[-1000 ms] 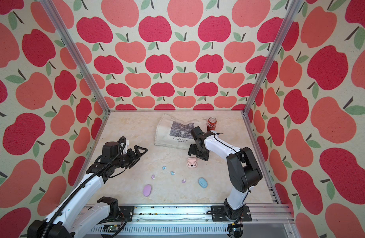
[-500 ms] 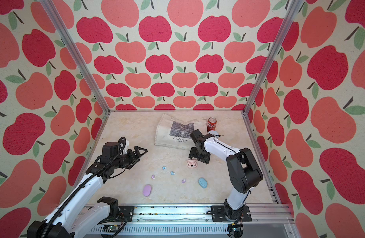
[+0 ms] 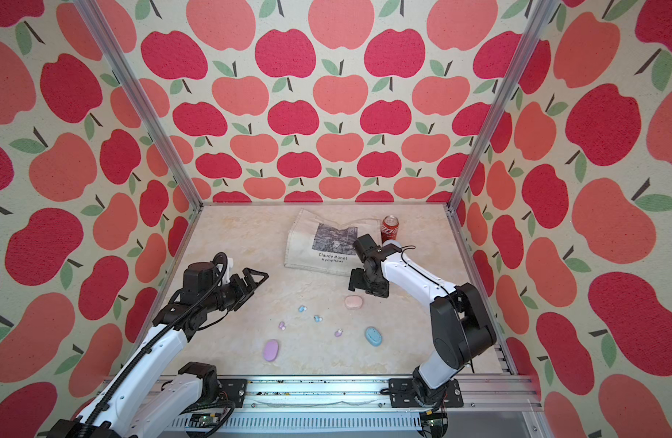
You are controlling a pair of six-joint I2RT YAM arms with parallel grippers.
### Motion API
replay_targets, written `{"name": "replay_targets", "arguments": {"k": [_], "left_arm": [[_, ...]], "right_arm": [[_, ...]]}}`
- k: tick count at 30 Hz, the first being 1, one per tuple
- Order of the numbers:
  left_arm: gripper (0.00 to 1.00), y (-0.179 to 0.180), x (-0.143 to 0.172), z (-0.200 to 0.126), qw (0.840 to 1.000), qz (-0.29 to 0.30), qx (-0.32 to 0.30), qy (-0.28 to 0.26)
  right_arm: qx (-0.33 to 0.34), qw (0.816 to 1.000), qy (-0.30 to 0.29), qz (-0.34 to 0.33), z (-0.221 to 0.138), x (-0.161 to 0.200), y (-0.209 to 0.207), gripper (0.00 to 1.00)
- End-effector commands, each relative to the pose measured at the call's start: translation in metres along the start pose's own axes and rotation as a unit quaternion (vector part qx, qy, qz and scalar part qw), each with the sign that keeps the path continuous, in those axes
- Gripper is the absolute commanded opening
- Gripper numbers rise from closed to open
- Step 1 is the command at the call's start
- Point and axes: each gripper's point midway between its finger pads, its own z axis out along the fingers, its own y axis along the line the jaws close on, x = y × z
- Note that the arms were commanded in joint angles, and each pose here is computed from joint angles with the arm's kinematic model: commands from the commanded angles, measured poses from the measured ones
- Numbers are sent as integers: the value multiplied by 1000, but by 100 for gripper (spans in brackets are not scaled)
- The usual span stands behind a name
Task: Insert wireless bluetooth earbuds into charging case
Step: Close the charging case at the center of the table, then move the charging case to the center of the table.
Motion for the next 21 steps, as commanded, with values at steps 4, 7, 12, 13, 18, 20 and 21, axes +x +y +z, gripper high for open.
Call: {"name": "replay_targets", "arguments": {"k": [4,7,12,13,18,20,21], "left_arm": [[99,-26,-10,-6,997,27,73,-13],[99,-28,-9,-7,996,27,87,-13],[99,-28,-10,-10,996,26,85,-16],[99,-26,-10,-11,996,24,82,-16],[99,-20,-7,-11,997,15,72,-16],[99,-20,-7,-13,997,17,72,-19],[99,-20,-7,-14,997,19,73,-19]], "right_arm": [[-66,984,34,-161,-43,44,9,82],[-79,978,46,-188,-41,63,12,82],[-54,972,63,-219,-25,83,7,83],[-49,973,62,-216,-21,83,5,83],[-32,980,34,-193,-8,65,6,81],[-14,983,20,-183,-3,54,4,80],[-6,984,15,-180,-1,49,4,80]]}}
